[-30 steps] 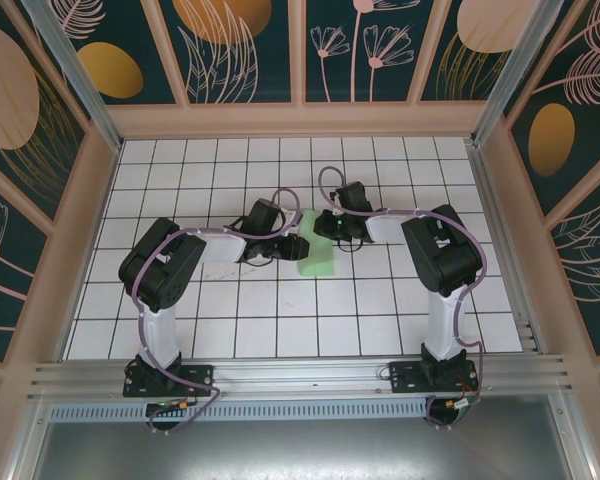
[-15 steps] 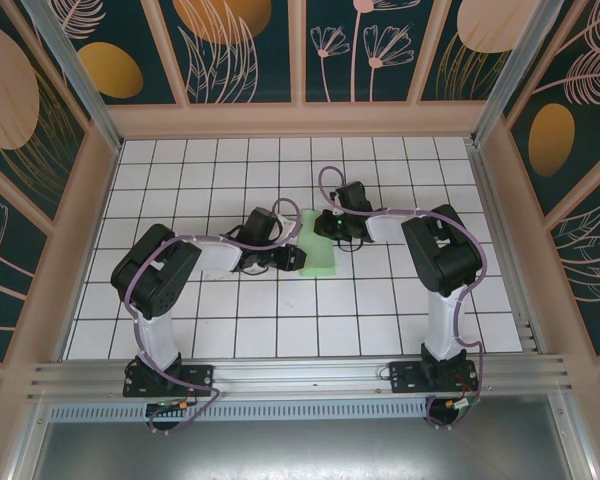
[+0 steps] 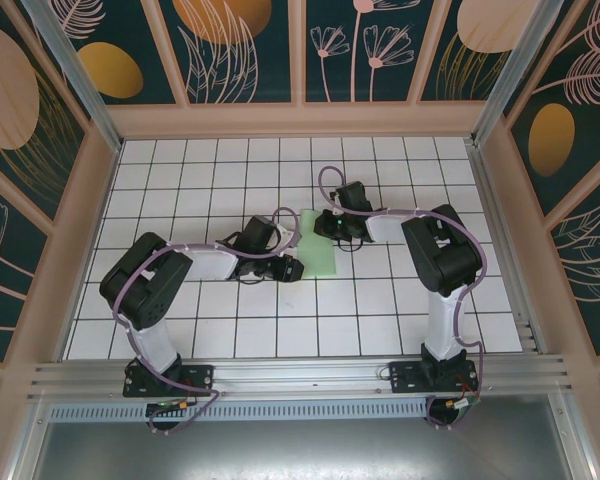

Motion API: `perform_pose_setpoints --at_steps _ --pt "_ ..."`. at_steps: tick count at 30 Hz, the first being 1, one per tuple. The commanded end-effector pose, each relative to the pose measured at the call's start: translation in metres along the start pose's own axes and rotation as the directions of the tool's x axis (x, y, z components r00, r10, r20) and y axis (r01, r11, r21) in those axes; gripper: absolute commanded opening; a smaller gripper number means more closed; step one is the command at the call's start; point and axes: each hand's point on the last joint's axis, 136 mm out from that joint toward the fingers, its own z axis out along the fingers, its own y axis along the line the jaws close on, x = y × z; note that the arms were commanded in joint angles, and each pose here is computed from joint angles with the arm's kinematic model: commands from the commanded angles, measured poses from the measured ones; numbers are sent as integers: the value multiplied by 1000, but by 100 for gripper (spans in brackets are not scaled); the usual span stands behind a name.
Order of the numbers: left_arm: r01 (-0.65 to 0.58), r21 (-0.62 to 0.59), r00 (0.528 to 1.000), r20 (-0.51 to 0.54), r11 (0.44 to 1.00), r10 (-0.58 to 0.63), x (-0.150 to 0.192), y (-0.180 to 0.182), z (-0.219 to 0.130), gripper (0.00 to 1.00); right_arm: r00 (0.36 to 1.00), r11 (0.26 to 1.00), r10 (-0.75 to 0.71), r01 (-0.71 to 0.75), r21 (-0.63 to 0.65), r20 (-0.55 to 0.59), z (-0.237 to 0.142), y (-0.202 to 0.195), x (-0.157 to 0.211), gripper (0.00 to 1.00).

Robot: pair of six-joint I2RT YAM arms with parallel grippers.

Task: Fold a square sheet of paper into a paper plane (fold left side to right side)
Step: First fold the square sheet of paper in half at the center of the table.

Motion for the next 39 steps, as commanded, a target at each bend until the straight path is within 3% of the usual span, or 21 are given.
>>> perform_pose_setpoints --at_steps 1,8,15,22,35,39 --pt "-5 48 999 38 999 3 -26 -22 -6 29 997 995 32 -26 93 -71 9 -31 19 13" --pt "4 21 1000 28 1000 -5 -41 -7 18 28 997 996 27 -21 87 -67 6 -29 17 13" --pt "45 -14 999 -22 999 -45 -8 11 24 27 997 996 23 -18 85 -68 6 -27 17 13" --pt "63 16 998 -8 998 -63 7 4 12 28 998 997 19 -13 82 -66 6 -26 15 13" --pt "-17 194 995 102 981 -3 -29 -53 -28 33 1000 1000 -17 18 14 -19 1 -4 -6 15" --pt "46 165 985 154 985 -72 -57 -36 -36 34 998 998 -54 55 -7 25 -11 10 -21 22"
